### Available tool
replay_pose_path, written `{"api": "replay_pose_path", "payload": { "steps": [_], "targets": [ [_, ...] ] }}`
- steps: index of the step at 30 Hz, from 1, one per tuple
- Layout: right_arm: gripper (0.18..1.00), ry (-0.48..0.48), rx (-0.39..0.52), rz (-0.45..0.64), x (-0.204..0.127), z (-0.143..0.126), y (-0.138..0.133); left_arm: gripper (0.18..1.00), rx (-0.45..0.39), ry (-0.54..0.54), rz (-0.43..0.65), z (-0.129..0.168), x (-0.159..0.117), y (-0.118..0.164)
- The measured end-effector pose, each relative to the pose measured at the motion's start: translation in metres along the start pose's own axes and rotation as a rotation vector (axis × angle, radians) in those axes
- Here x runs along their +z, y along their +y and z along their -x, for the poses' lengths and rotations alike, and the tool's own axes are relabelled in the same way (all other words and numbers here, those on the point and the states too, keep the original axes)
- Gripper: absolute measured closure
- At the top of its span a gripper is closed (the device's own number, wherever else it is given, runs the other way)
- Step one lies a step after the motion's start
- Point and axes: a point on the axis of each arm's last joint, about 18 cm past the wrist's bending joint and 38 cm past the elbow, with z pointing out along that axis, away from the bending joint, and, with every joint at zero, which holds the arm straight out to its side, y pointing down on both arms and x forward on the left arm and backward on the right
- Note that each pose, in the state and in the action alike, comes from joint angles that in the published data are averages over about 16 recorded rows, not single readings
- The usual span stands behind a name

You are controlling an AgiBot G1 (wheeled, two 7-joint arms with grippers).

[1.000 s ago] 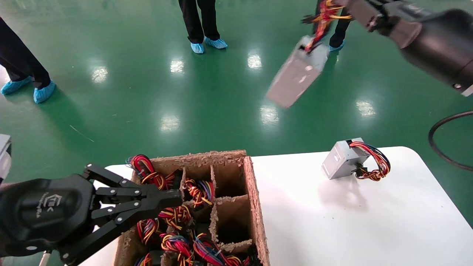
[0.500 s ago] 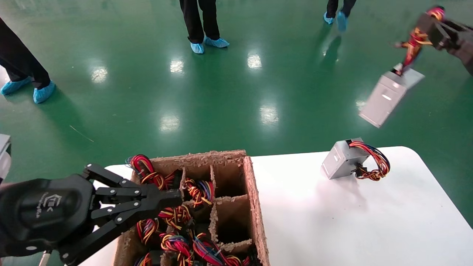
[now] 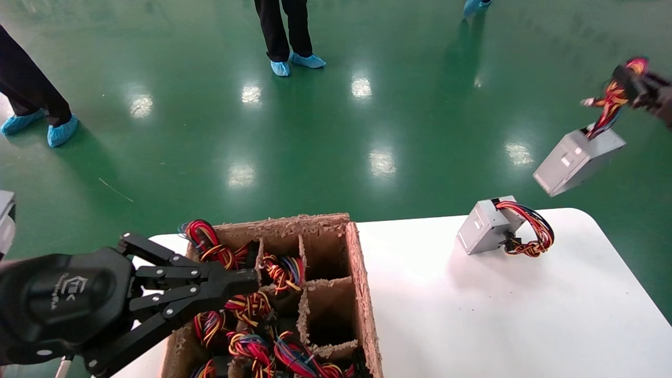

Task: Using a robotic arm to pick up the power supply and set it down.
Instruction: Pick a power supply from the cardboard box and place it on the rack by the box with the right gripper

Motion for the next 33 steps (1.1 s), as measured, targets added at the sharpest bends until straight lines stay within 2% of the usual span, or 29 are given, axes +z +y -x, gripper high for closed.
{"api": "replay_pose_path", "payload": {
  "steps": [13, 33],
  "targets": [
    [0.903, -0.008, -0.012, 0.111, -0.007, -0.002, 0.04, 0.993, 0.0, 0.0, 0.0, 0.0, 0.0, 0.0],
    [0.903, -0.044, -0.021, 0.212, -0.019, 0.003, 0.071, 0.993, 0.0, 0.0, 0.0, 0.0, 0.0, 0.0]
  ]
}}
